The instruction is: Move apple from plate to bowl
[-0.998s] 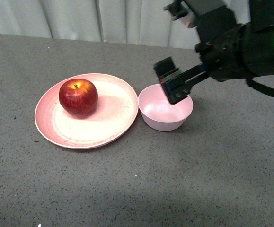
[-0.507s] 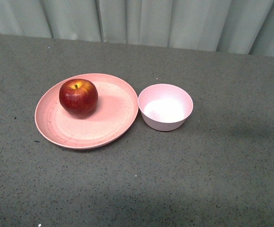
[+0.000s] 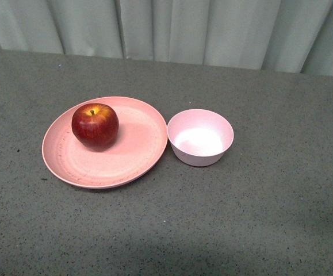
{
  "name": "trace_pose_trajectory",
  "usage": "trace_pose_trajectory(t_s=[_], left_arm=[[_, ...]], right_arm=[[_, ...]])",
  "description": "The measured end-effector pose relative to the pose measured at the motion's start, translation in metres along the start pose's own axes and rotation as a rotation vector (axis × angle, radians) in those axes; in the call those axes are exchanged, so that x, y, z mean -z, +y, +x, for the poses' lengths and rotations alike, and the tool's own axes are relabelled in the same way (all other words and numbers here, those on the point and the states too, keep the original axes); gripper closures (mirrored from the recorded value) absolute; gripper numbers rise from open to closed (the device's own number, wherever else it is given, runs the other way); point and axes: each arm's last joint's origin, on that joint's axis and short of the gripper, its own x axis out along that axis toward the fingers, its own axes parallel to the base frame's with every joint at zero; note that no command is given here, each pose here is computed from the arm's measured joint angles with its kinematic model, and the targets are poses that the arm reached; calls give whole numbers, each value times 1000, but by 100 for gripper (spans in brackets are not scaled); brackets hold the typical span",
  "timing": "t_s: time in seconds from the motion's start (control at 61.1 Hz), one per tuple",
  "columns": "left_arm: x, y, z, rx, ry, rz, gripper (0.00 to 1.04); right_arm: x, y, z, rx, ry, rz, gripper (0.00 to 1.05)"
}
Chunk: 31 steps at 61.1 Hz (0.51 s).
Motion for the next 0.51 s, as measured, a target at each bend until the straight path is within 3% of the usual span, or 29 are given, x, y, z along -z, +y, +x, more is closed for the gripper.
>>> trace_pose_trajectory(t_s=[0.507], left_arm=[[0, 0, 0, 0, 0, 0, 7]], right_arm=[[-1, -14, -36, 0, -6, 4, 104]])
